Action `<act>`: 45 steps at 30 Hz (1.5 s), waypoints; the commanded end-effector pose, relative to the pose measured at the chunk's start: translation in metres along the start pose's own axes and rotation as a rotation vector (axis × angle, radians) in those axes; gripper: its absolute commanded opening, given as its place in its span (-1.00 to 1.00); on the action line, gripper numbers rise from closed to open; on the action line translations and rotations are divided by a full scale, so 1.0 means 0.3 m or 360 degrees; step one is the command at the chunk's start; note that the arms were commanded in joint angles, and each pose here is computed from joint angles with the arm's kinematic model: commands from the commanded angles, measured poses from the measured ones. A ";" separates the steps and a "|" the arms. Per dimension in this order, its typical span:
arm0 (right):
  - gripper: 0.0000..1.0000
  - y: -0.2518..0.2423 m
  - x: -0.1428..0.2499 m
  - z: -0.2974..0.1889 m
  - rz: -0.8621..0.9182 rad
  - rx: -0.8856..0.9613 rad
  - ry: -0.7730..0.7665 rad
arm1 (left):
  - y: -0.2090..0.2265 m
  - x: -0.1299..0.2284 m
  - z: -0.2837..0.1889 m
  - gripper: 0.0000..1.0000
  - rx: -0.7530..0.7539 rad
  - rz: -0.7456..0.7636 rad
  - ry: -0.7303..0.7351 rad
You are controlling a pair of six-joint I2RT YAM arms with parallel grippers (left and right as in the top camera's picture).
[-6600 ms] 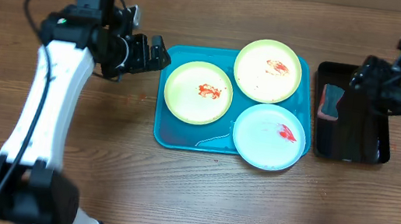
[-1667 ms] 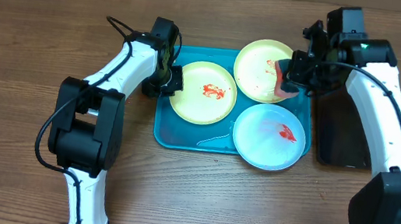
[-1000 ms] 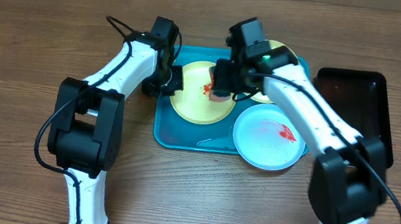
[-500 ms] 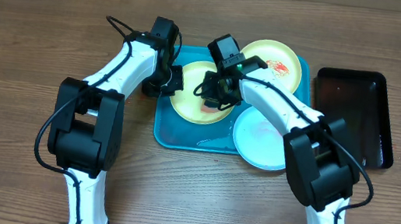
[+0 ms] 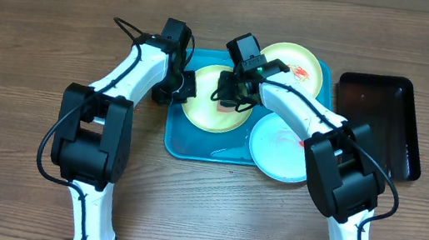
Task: Clean dirty plates on tray and stack at the side
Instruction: 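Carry the sponge with the right gripper onto the left yellow plate, then scrub the left yellow plate with the sponge while left gripper holds it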
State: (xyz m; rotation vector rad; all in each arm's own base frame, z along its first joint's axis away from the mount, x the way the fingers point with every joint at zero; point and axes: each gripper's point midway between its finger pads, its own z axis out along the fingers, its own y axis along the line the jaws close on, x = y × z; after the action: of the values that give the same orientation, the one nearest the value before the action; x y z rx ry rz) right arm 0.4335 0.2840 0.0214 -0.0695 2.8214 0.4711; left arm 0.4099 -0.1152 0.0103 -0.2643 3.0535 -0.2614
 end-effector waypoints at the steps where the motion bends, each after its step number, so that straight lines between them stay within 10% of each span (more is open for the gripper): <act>1: -0.93 0.058 0.032 0.010 -0.0055 -0.0145 0.0094 | 0.000 0.009 -0.025 -0.91 -0.0012 -0.0007 -0.0016; 10: -0.93 -0.002 0.194 -0.006 0.0072 0.0023 0.0388 | 0.000 0.008 -0.025 -0.92 -0.0012 -0.0007 -0.0017; 27: -0.93 -0.057 -0.057 0.005 0.0123 0.0093 -0.0092 | 0.008 0.010 -0.028 -0.92 -0.0027 -0.0006 -0.0015; 45: -0.93 0.021 0.200 0.023 0.0064 0.0111 0.0316 | 0.020 -0.030 -0.174 -0.91 0.0020 0.0046 -0.0160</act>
State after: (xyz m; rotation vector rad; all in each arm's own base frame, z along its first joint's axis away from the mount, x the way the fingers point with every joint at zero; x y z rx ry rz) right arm 0.3889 0.3084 0.0200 -0.1129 2.9601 0.4840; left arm 0.4058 -0.0968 0.0389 -0.2510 3.0213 -0.2363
